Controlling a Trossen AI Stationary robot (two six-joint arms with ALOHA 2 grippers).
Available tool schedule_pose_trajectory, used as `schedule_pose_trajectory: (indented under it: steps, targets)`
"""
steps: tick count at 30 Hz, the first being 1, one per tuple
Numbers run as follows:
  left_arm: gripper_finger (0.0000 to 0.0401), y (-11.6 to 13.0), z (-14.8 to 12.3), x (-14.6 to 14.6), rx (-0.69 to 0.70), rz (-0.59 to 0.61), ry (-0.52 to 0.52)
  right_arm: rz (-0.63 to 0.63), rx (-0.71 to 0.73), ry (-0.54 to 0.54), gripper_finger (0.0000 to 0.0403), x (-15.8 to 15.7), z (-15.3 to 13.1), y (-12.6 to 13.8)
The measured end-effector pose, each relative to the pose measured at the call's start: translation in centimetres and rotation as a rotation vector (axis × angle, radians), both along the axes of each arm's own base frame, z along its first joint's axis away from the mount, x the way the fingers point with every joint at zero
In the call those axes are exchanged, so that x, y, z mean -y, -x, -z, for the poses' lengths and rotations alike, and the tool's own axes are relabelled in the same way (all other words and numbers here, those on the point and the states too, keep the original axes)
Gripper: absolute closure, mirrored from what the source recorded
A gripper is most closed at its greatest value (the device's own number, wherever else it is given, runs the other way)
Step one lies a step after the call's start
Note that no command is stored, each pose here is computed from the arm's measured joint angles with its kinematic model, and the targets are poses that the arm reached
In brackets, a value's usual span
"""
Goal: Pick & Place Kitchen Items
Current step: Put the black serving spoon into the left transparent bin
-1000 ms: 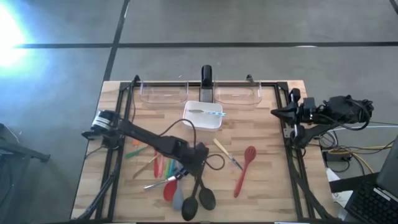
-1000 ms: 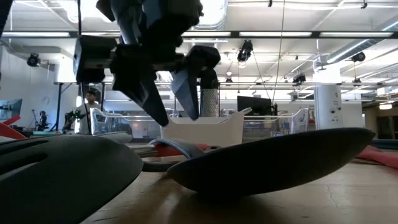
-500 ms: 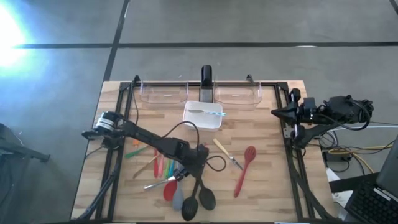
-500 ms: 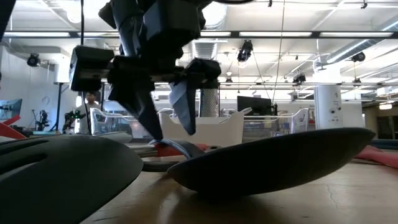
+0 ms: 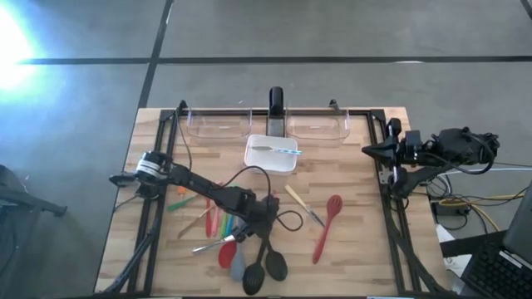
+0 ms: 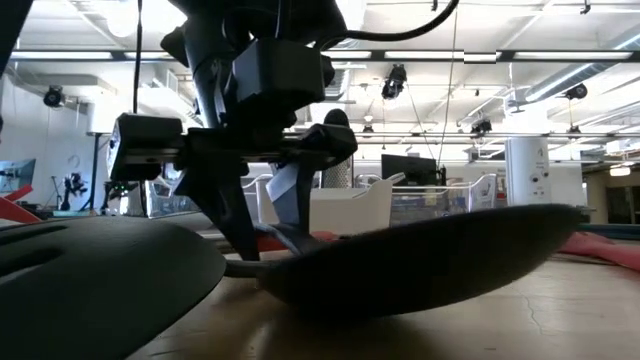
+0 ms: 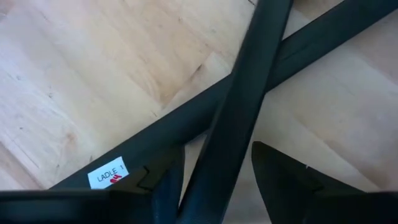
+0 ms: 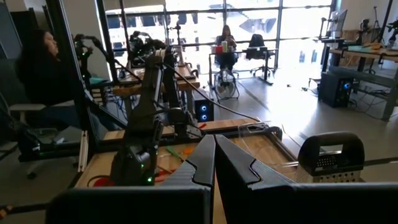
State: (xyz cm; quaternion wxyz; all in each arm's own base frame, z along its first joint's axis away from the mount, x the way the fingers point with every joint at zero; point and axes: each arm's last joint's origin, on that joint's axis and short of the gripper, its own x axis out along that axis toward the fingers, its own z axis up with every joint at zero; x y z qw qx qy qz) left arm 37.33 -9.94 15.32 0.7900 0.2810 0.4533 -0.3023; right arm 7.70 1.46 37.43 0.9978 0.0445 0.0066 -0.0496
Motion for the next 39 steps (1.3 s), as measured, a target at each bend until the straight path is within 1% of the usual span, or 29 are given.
schedule_pose_trajectory:
  steps: [3, 8, 12, 15, 17, 20, 22, 24, 28, 31, 33, 35, 39]
  targets:
    - [0.0248, 0.0, -0.2, 0.0, 0.012, 0.000, -0.001, 0.000, -0.001, 0.000, 0.0394, 0.0, 0.0, 0.0]
    - [0.0316, -0.3, -0.7, -0.1, 0.060, -0.006, -0.021, 0.000, 0.000, 0.000, 0.0394, 0.0, 0.0, 0.0]
    - [0.0320, -0.4, -0.9, -0.2, 0.068, -0.027, -0.061, 0.000, 0.000, 0.000, 0.0394, 0.0, 0.0, 0.0]
    - [0.0320, -0.6, -1.8, -0.2, 0.070, -0.023, -0.095, 0.000, 0.000, 0.000, 0.0394, 0.0, 0.0, 0.0]
    - [0.0320, -0.8, -2.9, -0.2, 0.074, -0.016, -0.121, 0.000, -0.001, 0.000, 0.0394, 0.0, 0.0, 0.0]
    - [0.0320, -1.3, -5.3, -0.2, 0.112, -0.027, -0.149, 0.000, -0.001, 0.000, 0.0394, 0.0, 0.0, 0.0]
    - [0.0320, -1.5, -7.1, -0.3, 0.124, -0.058, -0.201, 0.001, -0.001, 0.000, 0.0394, 0.0, 0.0, 0.0]
    - [0.0320, -1.4, -8.9, -0.6, 0.120, -0.120, -0.279, 0.001, -0.001, 0.000, 0.0394, 0.0, 0.0, 0.0]
    - [0.0320, -0.7, -12.3, -1.5, 0.134, -0.307, -0.440, 0.001, -0.001, 0.000, 0.0394, 0.0, 0.0, 0.0]
    - [0.0320, 1.0, -14.4, -2.5, 0.147, -0.441, -0.562, 0.001, -0.002, 0.001, 0.0394, 0.0, 0.0, 0.0]
    - [0.0320, 2.3, -15.5, -3.2, 0.152, -0.522, -0.623, 0.000, -0.002, 0.001, 0.0394, 0.0, 0.0, -0.1]
    - [0.0320, 3.9, -16.5, -3.9, 0.141, -0.583, -0.658, 0.000, -0.003, 0.001, 0.0394, 0.0, 0.0, -0.1]
    - [0.0320, 7.2, -18.9, -5.1, 0.151, -0.720, -0.651, 0.000, -0.004, 0.001, 0.0394, 0.0, 0.0, -0.1]
